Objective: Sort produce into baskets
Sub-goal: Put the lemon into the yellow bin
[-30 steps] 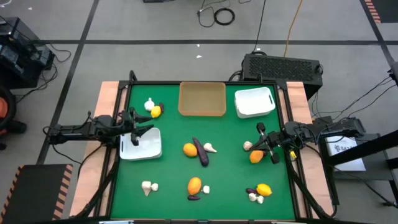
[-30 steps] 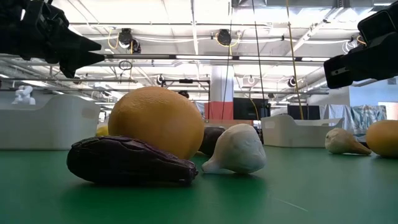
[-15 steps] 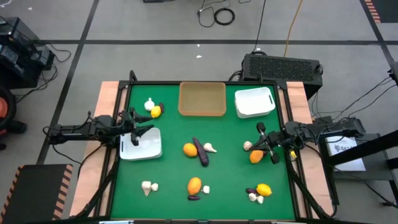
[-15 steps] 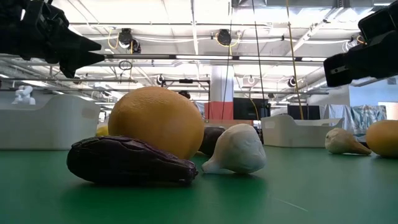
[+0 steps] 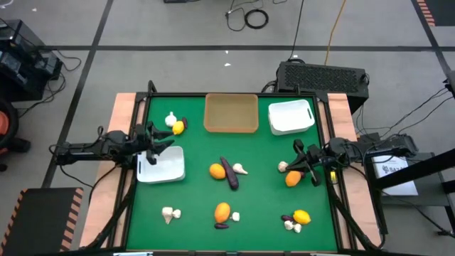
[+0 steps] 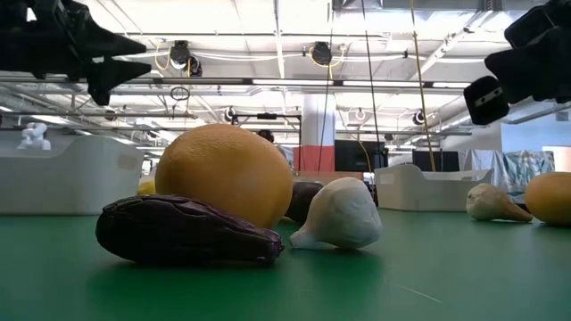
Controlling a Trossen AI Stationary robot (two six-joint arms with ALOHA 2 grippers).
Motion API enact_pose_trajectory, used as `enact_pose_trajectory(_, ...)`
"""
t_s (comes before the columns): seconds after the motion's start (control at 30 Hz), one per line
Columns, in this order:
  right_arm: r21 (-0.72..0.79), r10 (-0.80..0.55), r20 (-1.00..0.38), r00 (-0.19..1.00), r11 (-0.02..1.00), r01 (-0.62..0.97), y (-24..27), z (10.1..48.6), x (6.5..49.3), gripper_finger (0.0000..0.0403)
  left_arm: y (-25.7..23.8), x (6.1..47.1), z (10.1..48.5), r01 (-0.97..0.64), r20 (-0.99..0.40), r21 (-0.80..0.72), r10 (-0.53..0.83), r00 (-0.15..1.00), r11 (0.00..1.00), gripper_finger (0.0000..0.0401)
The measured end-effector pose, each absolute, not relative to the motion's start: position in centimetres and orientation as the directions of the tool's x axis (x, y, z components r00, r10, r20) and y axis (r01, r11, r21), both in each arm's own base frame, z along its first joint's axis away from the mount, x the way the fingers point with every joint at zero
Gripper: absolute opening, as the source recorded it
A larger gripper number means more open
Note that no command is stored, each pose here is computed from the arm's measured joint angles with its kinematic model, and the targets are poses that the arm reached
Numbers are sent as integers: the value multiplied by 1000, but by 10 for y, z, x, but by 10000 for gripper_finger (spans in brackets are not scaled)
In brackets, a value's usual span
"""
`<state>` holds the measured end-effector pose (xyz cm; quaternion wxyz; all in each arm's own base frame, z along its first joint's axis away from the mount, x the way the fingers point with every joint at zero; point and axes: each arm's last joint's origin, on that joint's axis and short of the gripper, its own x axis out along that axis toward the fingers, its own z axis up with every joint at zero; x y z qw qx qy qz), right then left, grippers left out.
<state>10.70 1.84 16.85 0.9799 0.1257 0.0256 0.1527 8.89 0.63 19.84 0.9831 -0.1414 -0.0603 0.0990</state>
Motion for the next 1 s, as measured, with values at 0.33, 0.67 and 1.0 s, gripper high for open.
enact_pose_trajectory(0.33, 323, 171, -35, 985, 934, -151, 18, 167, 117, 0, 6, 89, 199, -176, 98, -304, 215, 972, 936, 193)
enact_pose_trajectory(0.67, 240, 141, -17, 990, 962, -132, 22, 172, 135, 0, 4, 110, 200, -134, -37, -292, 129, 991, 947, 193)
enact_pose_trajectory(1.0, 208, 189, -149, 971, 966, -156, 37, 194, 169, 0, -14, 182, 245, -6, -264, -57, -9, 964, 998, 193)
